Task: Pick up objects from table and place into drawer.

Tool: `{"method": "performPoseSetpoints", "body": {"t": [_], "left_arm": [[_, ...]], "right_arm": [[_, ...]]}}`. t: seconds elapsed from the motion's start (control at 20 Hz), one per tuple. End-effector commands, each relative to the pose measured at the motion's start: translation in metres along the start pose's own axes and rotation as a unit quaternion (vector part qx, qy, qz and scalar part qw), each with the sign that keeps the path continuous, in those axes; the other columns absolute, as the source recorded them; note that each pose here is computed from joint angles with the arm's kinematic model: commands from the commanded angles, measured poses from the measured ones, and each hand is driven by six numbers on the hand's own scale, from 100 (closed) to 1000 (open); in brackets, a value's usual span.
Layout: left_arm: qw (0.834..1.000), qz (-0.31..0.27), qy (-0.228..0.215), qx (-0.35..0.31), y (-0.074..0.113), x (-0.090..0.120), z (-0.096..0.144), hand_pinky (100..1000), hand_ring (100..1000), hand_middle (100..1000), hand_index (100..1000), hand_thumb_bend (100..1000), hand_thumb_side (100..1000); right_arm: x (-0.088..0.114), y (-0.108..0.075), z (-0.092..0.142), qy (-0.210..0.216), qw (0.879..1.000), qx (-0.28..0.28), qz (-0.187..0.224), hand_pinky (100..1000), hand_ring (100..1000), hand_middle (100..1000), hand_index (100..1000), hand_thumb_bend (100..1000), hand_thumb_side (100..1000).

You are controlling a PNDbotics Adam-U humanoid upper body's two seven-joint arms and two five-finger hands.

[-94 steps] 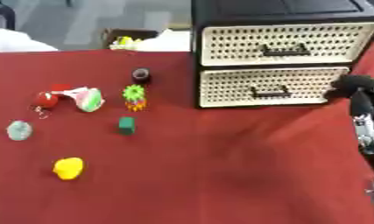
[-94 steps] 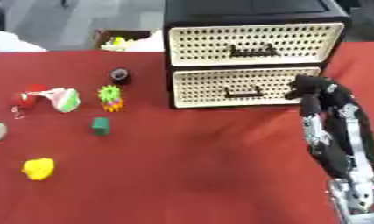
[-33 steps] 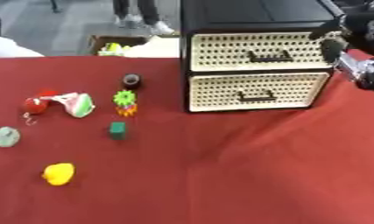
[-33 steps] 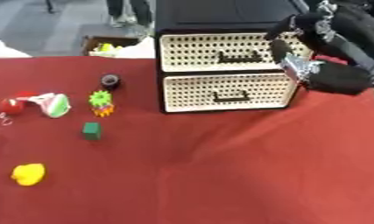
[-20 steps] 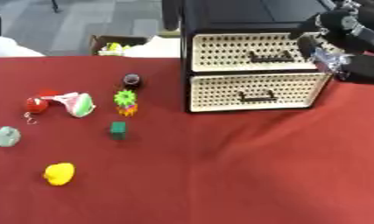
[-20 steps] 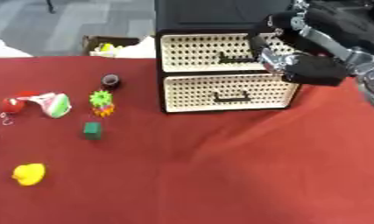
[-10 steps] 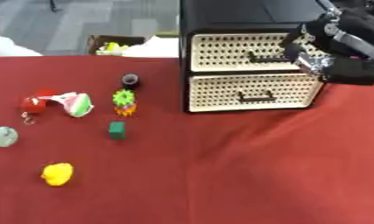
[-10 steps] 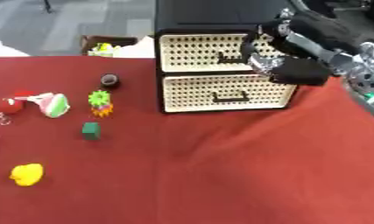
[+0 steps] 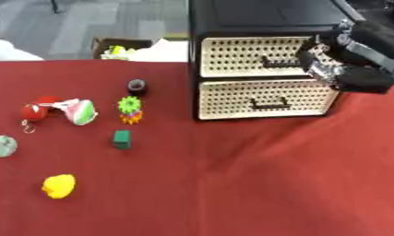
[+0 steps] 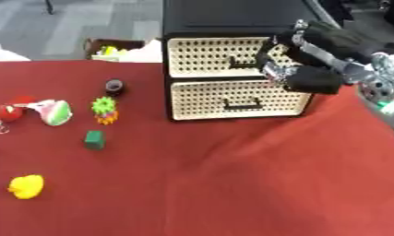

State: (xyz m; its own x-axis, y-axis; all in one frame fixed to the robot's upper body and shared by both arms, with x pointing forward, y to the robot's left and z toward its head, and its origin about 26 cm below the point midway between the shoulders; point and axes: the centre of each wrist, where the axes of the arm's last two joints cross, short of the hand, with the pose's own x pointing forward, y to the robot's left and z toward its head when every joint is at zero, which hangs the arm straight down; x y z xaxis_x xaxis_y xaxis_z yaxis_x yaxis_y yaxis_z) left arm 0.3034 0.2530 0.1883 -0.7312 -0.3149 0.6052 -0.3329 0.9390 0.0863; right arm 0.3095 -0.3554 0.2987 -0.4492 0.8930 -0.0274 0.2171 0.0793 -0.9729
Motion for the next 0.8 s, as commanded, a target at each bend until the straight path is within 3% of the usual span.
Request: {"method": "performPoseSetpoints", "body": {"t": [0.05, 0.8], "left_arm": [[1.0, 0.0, -0.018, -0.005, 0.002, 0.007, -0.006, 650, 543, 660, 745, 100, 803], [1.0, 0.003, -0.02, -0.007, 0.0, 0.007, -0.007, 651, 542, 663, 747, 100, 805]], "right_arm": [[-0.004, -0.01, -0.001, 0.0, 1.0, -0.008, 0.012, 100, 100, 100, 733, 100, 1000], [-0.014, -0.005, -0.007, 0.014, 1.0, -0.007, -0.001, 100, 100, 100, 771, 100, 1000]]}}
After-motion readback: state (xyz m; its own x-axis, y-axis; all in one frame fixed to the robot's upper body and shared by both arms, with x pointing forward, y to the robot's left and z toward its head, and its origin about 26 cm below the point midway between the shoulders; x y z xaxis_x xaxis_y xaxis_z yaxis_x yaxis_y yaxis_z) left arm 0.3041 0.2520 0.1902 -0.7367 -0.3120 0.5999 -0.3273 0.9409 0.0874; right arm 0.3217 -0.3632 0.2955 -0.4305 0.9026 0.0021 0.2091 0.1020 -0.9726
